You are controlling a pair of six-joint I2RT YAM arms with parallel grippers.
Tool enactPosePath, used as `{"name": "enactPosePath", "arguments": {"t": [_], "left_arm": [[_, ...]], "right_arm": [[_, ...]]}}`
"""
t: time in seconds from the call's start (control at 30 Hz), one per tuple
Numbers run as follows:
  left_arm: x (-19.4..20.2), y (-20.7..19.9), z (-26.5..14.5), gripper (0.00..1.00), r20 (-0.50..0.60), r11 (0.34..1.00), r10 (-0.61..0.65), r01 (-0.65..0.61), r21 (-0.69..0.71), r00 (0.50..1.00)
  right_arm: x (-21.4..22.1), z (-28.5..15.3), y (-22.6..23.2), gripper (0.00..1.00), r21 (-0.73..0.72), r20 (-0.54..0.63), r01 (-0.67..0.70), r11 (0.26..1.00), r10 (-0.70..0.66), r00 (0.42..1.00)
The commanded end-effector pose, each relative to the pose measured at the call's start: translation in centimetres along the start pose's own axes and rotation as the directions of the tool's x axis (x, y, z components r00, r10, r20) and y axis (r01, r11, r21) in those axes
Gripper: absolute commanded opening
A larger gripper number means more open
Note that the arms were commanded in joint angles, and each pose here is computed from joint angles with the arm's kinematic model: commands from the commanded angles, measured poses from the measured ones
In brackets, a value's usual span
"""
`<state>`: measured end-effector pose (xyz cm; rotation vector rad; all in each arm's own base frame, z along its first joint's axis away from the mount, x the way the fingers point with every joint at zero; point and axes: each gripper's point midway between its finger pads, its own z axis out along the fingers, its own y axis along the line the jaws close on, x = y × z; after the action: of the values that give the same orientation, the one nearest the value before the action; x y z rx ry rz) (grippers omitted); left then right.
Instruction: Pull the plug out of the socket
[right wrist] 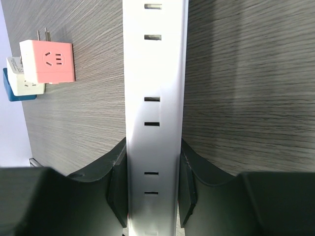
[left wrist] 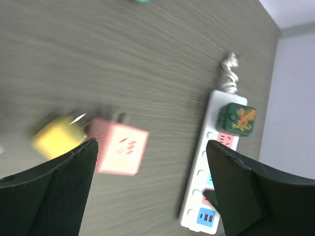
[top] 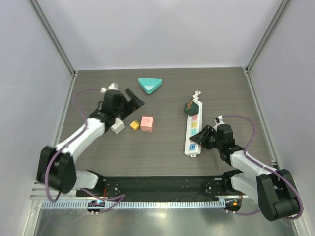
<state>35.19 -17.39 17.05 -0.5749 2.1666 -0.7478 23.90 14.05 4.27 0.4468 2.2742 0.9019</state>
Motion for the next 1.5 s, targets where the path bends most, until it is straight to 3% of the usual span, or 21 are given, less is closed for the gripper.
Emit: {"name": "enactPosePath", "arguments": {"t": [0.0,0.03,0.07,0.2,0.4,0.67,0.93,1.13,1.23,1.27,1.47], "left_arm": [[1.8,-8.0,2.6,0.91,-0.035,0.958,0.155,-0.141,0.25,0.987],[1.0,-10.9,2.9,0.91,0.008,0.937,0.184,-0.177,0.3,0.983],[3.4,-11.4,4.9,0.91,-0.036,0.933,0.229,-0.208,0.295,0.973],[5.0,-17.1,8.8,0.91,-0.054,0.903,0.294,-0.259,0.342,0.954],[10.8,-20.3,14.2,0.91,-0.181,0.859,0.395,-0.292,0.421,0.901],[14.7,-20.5,17.9,0.91,-0.227,0.854,0.427,-0.308,0.419,0.876],[17.2,-19.1,17.1,0.87,-0.268,0.859,0.449,-0.329,0.393,0.852],[18.4,-18.7,16.4,0.67,-0.323,0.852,0.457,-0.303,0.427,0.829],[19.3,-19.2,15.7,0.45,-0.367,0.848,0.45,-0.26,0.461,0.814],[19.7,-19.2,15.5,0.34,-0.384,0.851,0.443,-0.245,0.465,0.81],[20.1,-19.7,13.7,0.06,-0.409,0.827,0.457,-0.208,0.522,0.79]], "right_arm": [[2.2,-0.3,-2.3,0.01,0.058,-0.068,0.039,0.998,-0.035,0.997],[2.3,-0.3,-2.4,0.01,0.06,-0.069,0.04,0.997,-0.035,0.997],[2.2,-0.3,-2.3,0.01,0.058,-0.068,0.039,0.998,-0.035,0.997],[2.2,-0.3,-2.3,0.01,0.057,-0.07,0.038,0.998,-0.034,0.997],[2.3,-0.4,-2.1,0.01,0.039,-0.074,0.042,0.998,-0.039,0.996],[2.3,-0.3,-2.0,0.01,0.035,-0.079,0.042,0.999,-0.039,0.996],[2.3,-0.1,-2.1,0.01,0.039,-0.089,0.043,0.998,-0.04,0.995],[2.4,-0.1,-2.2,0.01,0.043,-0.099,0.039,0.998,-0.035,0.994],[2.3,-0.2,-2.3,0.01,0.05,-0.09,0.036,0.998,-0.031,0.995],[2.2,-0.2,-2.4,0.04,0.054,-0.087,0.035,0.998,-0.03,0.996],[1.8,-0.2,-2.4,0.33,0.067,-0.079,0.034,0.997,-0.029,0.996]]}}
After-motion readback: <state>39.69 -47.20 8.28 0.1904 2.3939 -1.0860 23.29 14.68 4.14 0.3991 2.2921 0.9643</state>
